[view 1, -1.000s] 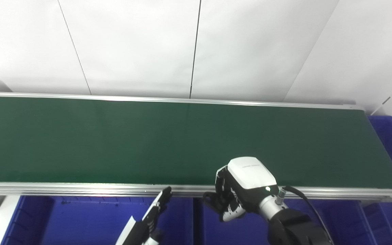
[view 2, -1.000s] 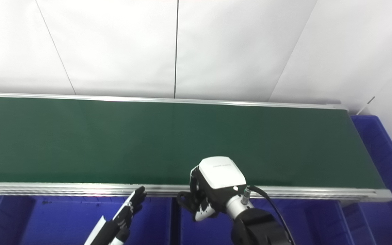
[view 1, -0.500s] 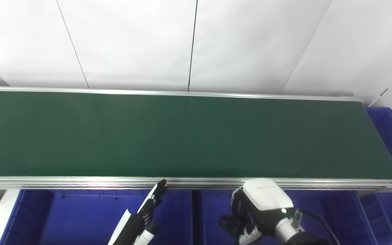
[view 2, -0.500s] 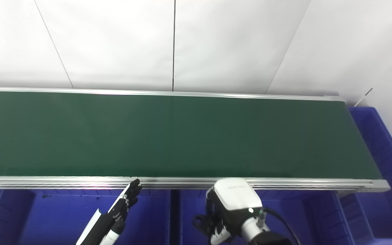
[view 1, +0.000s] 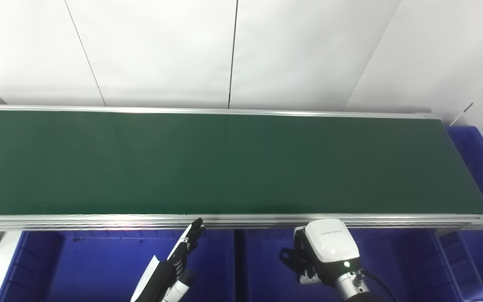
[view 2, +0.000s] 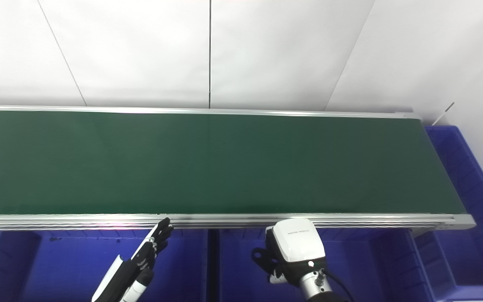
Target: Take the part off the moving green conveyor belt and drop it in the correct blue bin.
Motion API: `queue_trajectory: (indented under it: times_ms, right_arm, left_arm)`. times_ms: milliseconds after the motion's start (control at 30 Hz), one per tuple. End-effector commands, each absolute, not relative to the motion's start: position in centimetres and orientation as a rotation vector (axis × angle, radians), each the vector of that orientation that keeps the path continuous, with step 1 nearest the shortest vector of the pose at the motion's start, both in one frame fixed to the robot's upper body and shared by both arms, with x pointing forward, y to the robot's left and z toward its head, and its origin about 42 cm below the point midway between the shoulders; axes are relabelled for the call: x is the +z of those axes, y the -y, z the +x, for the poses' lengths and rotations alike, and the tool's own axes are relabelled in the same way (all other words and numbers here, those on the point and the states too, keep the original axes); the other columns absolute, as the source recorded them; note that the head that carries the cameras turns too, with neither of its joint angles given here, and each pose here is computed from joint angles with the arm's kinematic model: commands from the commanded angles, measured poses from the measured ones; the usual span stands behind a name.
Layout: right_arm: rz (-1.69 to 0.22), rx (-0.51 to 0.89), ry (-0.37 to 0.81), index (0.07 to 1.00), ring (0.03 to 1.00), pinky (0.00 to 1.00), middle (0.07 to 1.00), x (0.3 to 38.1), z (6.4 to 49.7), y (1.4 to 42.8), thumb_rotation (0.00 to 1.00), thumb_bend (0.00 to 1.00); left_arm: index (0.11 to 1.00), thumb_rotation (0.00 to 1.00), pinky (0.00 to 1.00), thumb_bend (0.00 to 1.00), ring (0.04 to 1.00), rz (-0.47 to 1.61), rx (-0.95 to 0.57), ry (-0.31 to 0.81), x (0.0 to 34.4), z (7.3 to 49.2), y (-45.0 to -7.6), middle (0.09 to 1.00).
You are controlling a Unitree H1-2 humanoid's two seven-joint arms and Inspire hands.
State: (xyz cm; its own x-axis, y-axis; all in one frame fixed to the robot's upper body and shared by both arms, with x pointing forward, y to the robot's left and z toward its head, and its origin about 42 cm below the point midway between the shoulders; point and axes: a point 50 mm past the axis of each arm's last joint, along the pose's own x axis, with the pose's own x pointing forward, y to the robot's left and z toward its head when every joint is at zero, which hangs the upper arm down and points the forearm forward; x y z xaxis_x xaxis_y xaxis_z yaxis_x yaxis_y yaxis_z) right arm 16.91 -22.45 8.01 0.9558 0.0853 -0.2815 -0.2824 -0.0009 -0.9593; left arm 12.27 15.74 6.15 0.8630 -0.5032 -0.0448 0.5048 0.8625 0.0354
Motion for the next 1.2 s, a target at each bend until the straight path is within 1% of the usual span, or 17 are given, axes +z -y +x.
queue_trajectory:
  times_ms: [0, 33, 67, 167, 300, 467, 600, 700, 767, 867, 900, 933, 967, 1000, 1033, 1100, 1167]
  right_arm:
    - [-1.566, 0.251, -0.117, 0.735, 0.51, 0.37, 0.669, 8.6, 17.3, 22.5, 0.66, 0.82]
    - [-1.571, 0.259, -0.125, 0.735, 0.51, 0.37, 0.669, 8.5, 17.2, 22.5, 0.66, 0.82]
    - [-1.575, 0.265, -0.13, 0.777, 0.625, 0.5, 0.759, 8.4, 17.2, 22.5, 0.76, 0.89]
    - [-1.578, 0.284, -0.144, 0.815, 0.769, 0.67, 0.857, 8.4, 17.0, 22.5, 0.88, 0.98]
    - [-1.562, 0.313, -0.167, 0.879, 0.84, 0.76, 0.915, 8.6, 16.9, 22.3, 0.95, 1.0]
    - [-1.539, 0.339, -0.157, 0.89, 0.809, 0.71, 0.905, 9.1, 16.8, 22.1, 1.0, 1.0]
    - [-1.489, 0.328, -0.109, 0.849, 0.724, 0.58, 0.85, 9.6, 16.7, 21.8, 1.0, 1.0]
    - [-1.366, 0.34, -0.067, 0.814, 0.625, 0.49, 0.773, 10.8, 16.3, 21.4, 0.98, 1.0]
    - [-1.27, 0.355, -0.026, 0.789, 0.528, 0.42, 0.675, 11.8, 16.0, 21.0, 0.99, 1.0]
    - [-1.106, 0.353, 0.012, 0.743, 0.475, 0.35, 0.607, 13.5, 15.3, 20.4, 1.0, 1.0]
    - [-0.933, 0.333, 0.066, 0.731, 0.471, 0.35, 0.596, 14.4, 14.8, 20.0, 1.0, 1.0]
    - [-0.745, 0.301, 0.14, 0.664, 0.46, 0.34, 0.563, 15.1, 14.2, 19.5, 0.95, 0.97]
    - [-0.622, 0.269, 0.188, 0.587, 0.449, 0.35, 0.53, 15.5, 13.9, 19.4, 0.86, 0.9]
    - [-0.488, 0.223, 0.279, 0.567, 0.46, 0.37, 0.534, 16.0, 13.3, 19.0, 0.82, 0.81]
    - [-0.417, 0.195, 0.334, 0.564, 0.467, 0.38, 0.54, 16.3, 13.0, 18.9, 0.81, 0.78]
    - [-0.262, 0.103, 0.458, 0.619, 0.528, 0.45, 0.598, 16.4, 11.9, 17.9, 0.85, 0.74]
    - [-0.183, 0.037, 0.459, 0.684, 0.595, 0.52, 0.668, 15.8, 11.2, 17.3, 0.89, 0.77]
  left_arm:
    - [1.0, 0.93, 0.98, 0.56, 0.991, 0.043, -0.542, 0.011, 7.0, 12.4, -15.3, 0.981]
    - [1.0, 0.93, 0.98, 0.56, 0.991, 0.041, -0.541, 0.01, 7.1, 12.4, -15.3, 0.981]
    - [1.0, 0.93, 0.98, 0.56, 0.991, 0.039, -0.54, 0.009, 7.1, 12.4, -15.3, 0.981]
    - [1.0, 0.93, 0.98, 0.56, 0.986, 0.036, -0.539, 0.009, 7.0, 12.4, -15.3, 0.978]
    - [0.999, 0.93, 0.97, 0.55, 0.98, 0.038, -0.539, 0.014, 7.1, 12.4, -15.3, 0.976]
    - [0.998, 0.93, 0.98, 0.56, 0.984, 0.037, -0.541, 0.015, 7.1, 12.5, -15.4, 0.977]
    - [1.0, 0.93, 0.98, 0.57, 0.989, 0.038, -0.541, 0.018, 7.1, 12.5, -15.4, 0.98]
    - [1.0, 0.94, 0.98, 0.58, 0.989, 0.04, -0.541, 0.015, 7.1, 12.5, -15.4, 0.98]
    - [0.996, 0.94, 0.97, 0.58, 0.988, 0.04, -0.542, 0.015, 7.1, 12.5, -15.4, 0.978]
    - [0.994, 0.94, 0.97, 0.59, 0.991, 0.043, -0.543, 0.01, 7.1, 12.4, -15.3, 0.98]
    - [0.993, 0.94, 0.97, 0.59, 0.992, 0.047, -0.543, 0.01, 7.1, 12.4, -15.2, 0.98]
    - [0.995, 0.95, 0.98, 0.6, 0.995, 0.052, -0.542, 0.008, 7.1, 12.4, -15.1, 0.982]
    - [0.994, 0.95, 0.99, 0.61, 0.996, 0.056, -0.541, 0.008, 7.1, 12.4, -15.0, 0.982]
    - [0.994, 0.96, 0.99, 0.62, 0.997, 0.061, -0.542, 0.006, 7.1, 12.4, -14.9, 0.983]
    - [0.994, 0.96, 0.99, 0.62, 0.998, 0.064, -0.542, 0.004, 7.0, 12.4, -14.8, 0.983]
    - [0.993, 0.95, 0.99, 0.61, 0.995, 0.067, -0.542, 0.007, 6.9, 12.4, -14.7, 0.982]
    - [0.992, 0.93, 0.98, 0.55, 0.99, 0.064, -0.542, 0.013, 6.8, 12.4, -14.5, 0.983]
